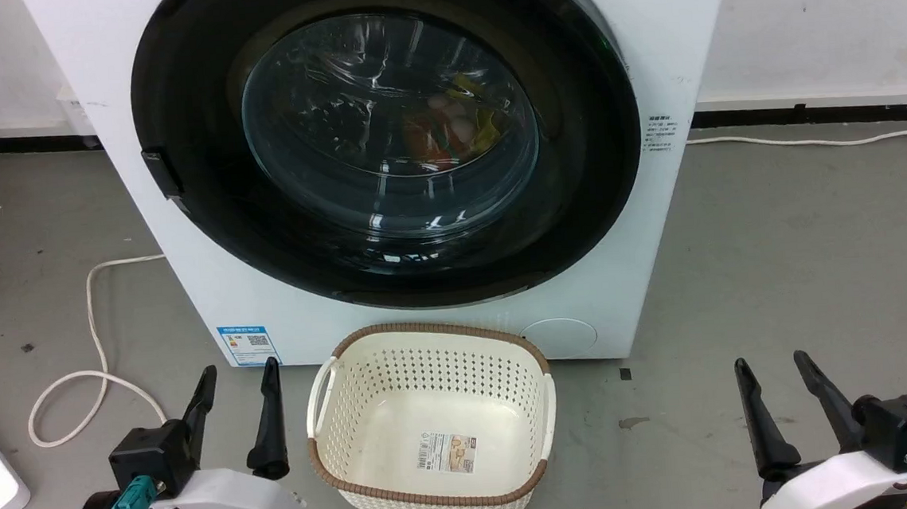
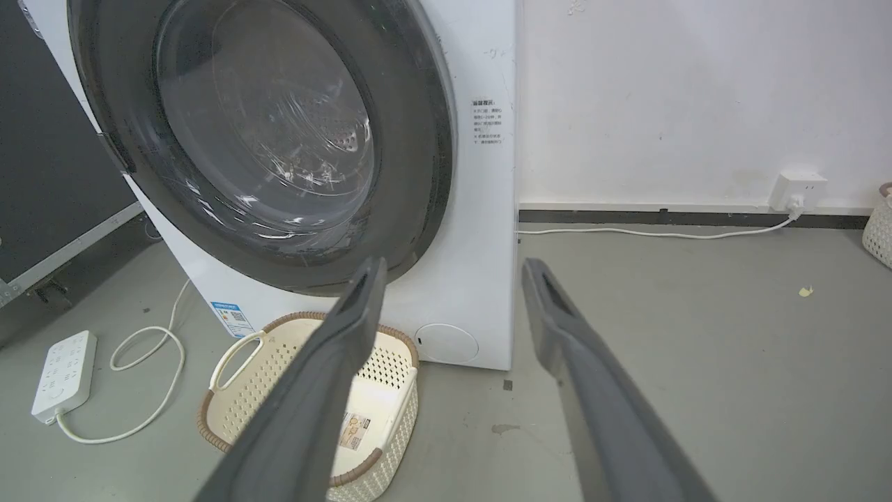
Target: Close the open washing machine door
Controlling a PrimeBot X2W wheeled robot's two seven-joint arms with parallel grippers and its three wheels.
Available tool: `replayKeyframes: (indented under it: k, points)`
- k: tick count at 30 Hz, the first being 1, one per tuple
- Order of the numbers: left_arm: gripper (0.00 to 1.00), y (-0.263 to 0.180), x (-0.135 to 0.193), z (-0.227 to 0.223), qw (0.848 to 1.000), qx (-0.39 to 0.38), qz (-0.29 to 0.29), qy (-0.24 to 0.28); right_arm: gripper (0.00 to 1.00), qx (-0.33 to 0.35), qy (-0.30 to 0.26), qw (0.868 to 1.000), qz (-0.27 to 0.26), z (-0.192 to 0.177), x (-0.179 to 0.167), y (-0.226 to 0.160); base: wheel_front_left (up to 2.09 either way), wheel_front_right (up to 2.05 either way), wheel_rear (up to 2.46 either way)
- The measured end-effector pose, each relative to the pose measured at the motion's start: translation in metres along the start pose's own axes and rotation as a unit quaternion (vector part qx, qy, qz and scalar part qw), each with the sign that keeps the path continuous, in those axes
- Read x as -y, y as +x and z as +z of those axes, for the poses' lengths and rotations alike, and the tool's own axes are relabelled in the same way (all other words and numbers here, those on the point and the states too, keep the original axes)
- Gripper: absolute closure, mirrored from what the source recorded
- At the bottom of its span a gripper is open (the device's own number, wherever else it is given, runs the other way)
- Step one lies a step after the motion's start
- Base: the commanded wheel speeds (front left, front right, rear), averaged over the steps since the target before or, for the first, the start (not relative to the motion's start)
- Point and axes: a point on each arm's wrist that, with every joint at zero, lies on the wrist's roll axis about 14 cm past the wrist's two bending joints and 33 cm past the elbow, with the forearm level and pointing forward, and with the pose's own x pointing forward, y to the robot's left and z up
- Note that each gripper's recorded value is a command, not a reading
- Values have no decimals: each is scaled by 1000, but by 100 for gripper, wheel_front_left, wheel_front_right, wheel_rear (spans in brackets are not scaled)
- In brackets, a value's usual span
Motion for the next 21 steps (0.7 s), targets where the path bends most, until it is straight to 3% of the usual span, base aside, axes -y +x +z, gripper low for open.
replayKeyframes:
  k: [10, 11, 21]
  points:
    - [0, 0, -2, -6, 1000, -9, 2, -5, 0, -2, 1, 1000, 2, -1, -1, 1, 0, 0, 0]
    - [100, 0, -2, -6, 1000, -10, 2, -7, 100, -2, 1, 1000, 2, -1, -1, 1, 0, 0, 0]
    - [100, 0, -2, -7, 1000, -11, 4, -8, 100, -3, 0, 1000, 3, -2, -2, 1, 0, 0, 0]
